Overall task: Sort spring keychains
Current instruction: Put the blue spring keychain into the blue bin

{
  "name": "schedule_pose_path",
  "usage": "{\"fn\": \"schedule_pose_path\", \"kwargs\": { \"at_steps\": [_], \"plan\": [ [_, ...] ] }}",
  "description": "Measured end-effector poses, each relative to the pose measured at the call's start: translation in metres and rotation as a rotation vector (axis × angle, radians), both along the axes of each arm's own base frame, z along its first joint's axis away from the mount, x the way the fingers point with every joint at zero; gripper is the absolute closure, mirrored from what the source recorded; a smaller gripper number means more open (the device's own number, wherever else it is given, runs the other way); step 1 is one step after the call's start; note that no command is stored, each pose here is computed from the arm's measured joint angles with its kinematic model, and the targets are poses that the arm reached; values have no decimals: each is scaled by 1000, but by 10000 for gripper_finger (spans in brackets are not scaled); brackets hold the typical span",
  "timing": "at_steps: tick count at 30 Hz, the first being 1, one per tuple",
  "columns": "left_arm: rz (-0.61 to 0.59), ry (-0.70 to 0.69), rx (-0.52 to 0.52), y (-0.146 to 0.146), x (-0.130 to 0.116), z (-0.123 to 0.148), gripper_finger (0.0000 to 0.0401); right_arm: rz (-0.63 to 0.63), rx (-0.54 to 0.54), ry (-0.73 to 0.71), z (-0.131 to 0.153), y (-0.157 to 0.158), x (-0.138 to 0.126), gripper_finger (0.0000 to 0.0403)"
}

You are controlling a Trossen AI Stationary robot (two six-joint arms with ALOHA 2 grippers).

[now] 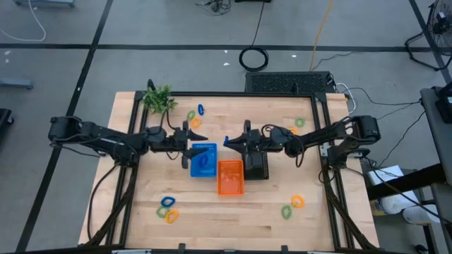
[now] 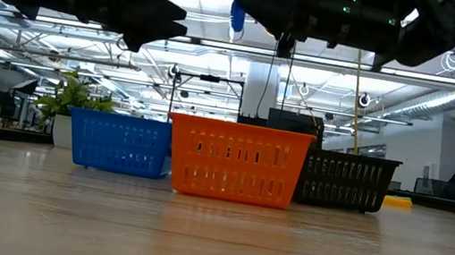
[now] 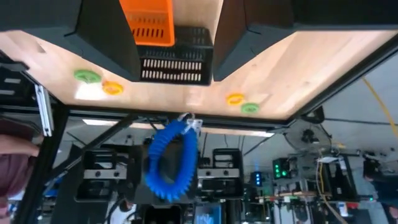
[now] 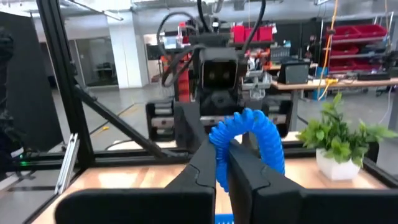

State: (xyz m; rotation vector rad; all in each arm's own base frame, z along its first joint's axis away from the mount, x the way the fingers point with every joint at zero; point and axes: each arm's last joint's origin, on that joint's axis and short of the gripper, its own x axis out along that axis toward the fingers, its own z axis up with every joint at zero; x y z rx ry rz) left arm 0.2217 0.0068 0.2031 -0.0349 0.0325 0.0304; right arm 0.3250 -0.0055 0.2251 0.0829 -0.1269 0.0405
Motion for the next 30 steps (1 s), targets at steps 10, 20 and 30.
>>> {"fn": "schedule_pose_path", "kwargs": {
  "at_steps": [10, 20, 30],
  "plan": [
    [-38, -38, 18, -4, 22, 4, 189, 13, -22, -2, 1, 6, 1, 399],
    [-45, -52, 94, -3, 57, 19, 190, 15, -21, 0, 1, 7, 1, 399],
    [-49, -8, 118, -3, 78, 21, 189, 20, -25, 0, 1, 8, 1, 399]
  ]
}}
